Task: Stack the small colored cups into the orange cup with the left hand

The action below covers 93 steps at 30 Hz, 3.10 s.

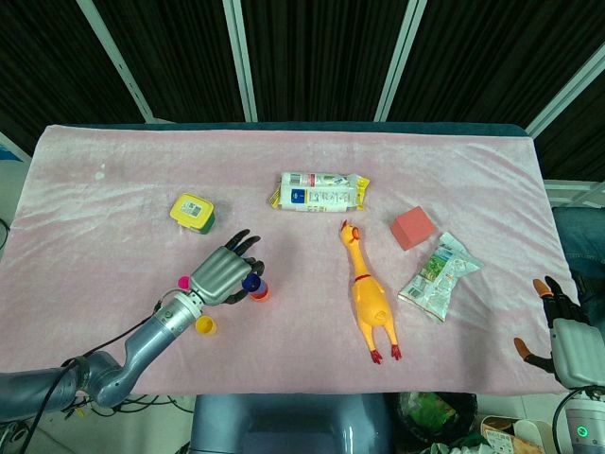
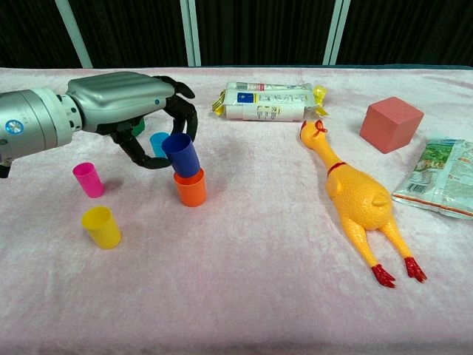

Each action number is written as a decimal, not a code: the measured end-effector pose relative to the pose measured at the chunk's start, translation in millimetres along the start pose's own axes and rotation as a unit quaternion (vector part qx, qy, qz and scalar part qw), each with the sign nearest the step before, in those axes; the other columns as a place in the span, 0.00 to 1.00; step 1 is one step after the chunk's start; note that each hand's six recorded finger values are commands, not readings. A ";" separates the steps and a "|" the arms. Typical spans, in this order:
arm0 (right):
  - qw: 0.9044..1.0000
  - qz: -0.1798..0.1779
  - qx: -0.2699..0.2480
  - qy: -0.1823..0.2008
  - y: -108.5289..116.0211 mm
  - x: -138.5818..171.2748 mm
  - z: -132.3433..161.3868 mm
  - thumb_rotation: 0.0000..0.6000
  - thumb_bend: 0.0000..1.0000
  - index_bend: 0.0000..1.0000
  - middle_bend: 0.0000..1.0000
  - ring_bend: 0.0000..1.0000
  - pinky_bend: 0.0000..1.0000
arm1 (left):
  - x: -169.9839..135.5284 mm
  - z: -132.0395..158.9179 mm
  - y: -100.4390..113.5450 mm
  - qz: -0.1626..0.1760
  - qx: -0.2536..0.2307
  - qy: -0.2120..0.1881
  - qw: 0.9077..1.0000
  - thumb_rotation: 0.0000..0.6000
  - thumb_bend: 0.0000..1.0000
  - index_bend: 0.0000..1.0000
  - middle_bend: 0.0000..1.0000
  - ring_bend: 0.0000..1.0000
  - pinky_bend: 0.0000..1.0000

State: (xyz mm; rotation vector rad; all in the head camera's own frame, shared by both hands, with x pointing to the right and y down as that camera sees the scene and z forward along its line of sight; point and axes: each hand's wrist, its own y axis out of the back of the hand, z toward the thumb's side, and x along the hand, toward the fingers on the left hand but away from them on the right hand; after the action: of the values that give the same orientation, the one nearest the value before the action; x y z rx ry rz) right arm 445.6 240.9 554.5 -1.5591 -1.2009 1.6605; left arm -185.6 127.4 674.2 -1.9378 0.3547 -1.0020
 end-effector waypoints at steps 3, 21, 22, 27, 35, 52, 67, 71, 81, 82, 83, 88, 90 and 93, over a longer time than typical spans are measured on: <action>1.000 0.001 0.000 0.000 -0.3 0.1 0.1 1.00 0.19 0.00 0.01 0.12 0.17 | 1.5 2.1 -2.3 -0.003 0.000 -0.002 1.000 1.00 0.32 0.48 0.51 0.06 0.00; 1.000 0.003 -0.001 -0.004 -0.7 -0.1 -0.5 1.00 0.19 0.00 0.01 0.12 0.17 | -2.2 2.6 -3.3 -0.027 0.031 0.016 0.999 1.00 0.11 0.12 0.12 0.00 0.00; 1.000 0.003 -0.001 -0.004 -0.7 -0.1 -0.5 1.00 0.19 0.00 0.01 0.12 0.17 | -3.6 2.2 -0.5 -0.023 0.030 0.017 0.999 1.00 0.11 0.12 0.12 0.00 0.00; 1.000 0.003 -0.001 -0.005 -0.6 -0.2 -1.0 1.00 0.19 0.00 0.01 0.12 0.17 | -11.6 -1.4 10.6 -0.007 0.029 0.020 0.999 1.00 0.11 0.13 0.15 0.00 0.00; 1.000 0.002 0.002 -0.004 -0.3 0.1 -0.6 1.00 0.19 0.00 0.01 0.12 0.17 | -49.7 -15.6 26.9 0.019 0.039 0.028 0.999 1.00 0.12 0.18 0.21 0.00 0.00; 1.000 0.000 0.004 -0.005 0.0 1.5 0.1 1.00 0.19 0.00 0.01 0.12 0.17 | -116.5 -48.6 -36.2 -0.045 0.011 0.039 0.998 1.00 0.15 0.23 0.29 0.00 0.00; 1.000 0.003 0.003 -0.005 -0.4 1.0 -0.1 1.00 0.19 0.00 0.01 0.12 0.17 | -104.7 -33.0 -59.3 -0.074 0.016 0.014 0.997 1.00 0.35 0.38 0.46 0.00 0.00; 1.000 0.003 0.002 -0.008 -0.6 0.8 -1.1 1.00 0.19 0.00 0.01 0.13 0.17 | -102.8 -35.1 -61.9 -0.076 0.023 0.019 0.997 1.00 0.36 0.42 0.49 0.01 0.00; 1.000 0.003 0.001 -0.008 -0.4 1.0 -0.3 1.00 0.19 0.00 0.01 0.13 0.17 | -100.5 -32.5 -55.7 -0.055 0.024 0.014 0.998 1.00 0.37 0.52 0.56 0.08 0.00; 1.000 0.003 0.000 -0.008 -0.4 1.1 -0.2 1.00 0.19 0.00 0.01 0.13 0.17 | -100.3 -32.9 -53.4 -0.050 0.023 0.015 0.998 1.00 0.37 0.51 0.56 0.08 0.00; 1.000 0.002 0.000 -0.008 -0.3 1.1 -0.3 1.00 0.19 0.00 0.01 0.13 0.17 | -100.3 -33.3 -51.1 -0.045 0.021 0.015 0.999 1.00 0.38 0.51 0.55 0.08 0.00; 1.000 0.003 -0.001 -0.009 -0.4 1.1 -0.6 1.00 0.19 0.00 0.01 0.13 0.17 | -100.5 -37.4 -28.0 -0.004 0.010 0.023 1.000 1.00 0.37 0.50 0.55 0.08 0.00; 1.000 0.003 -0.001 -0.009 -0.6 1.0 -0.5 1.00 0.19 0.00 0.01 0.13 0.17 | -98.4 -37.5 -15.5 0.012 0.008 0.023 1.000 1.00 0.37 0.50 0.54 0.08 0.00; 1.000 0.004 -0.001 -0.010 -0.7 1.0 -0.4 1.00 0.19 0.00 0.01 0.13 0.17 | -86.8 -37.3 8.1 0.038 0.003 0.021 0.999 1.00 0.37 0.50 0.54 0.08 0.00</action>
State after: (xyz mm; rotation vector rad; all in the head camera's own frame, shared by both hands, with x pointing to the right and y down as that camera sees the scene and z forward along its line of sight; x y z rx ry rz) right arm 445.7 242.1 554.7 -1.5532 -1.2075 1.6832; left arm -267.7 152.1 633.6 -1.8853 0.4449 -0.9940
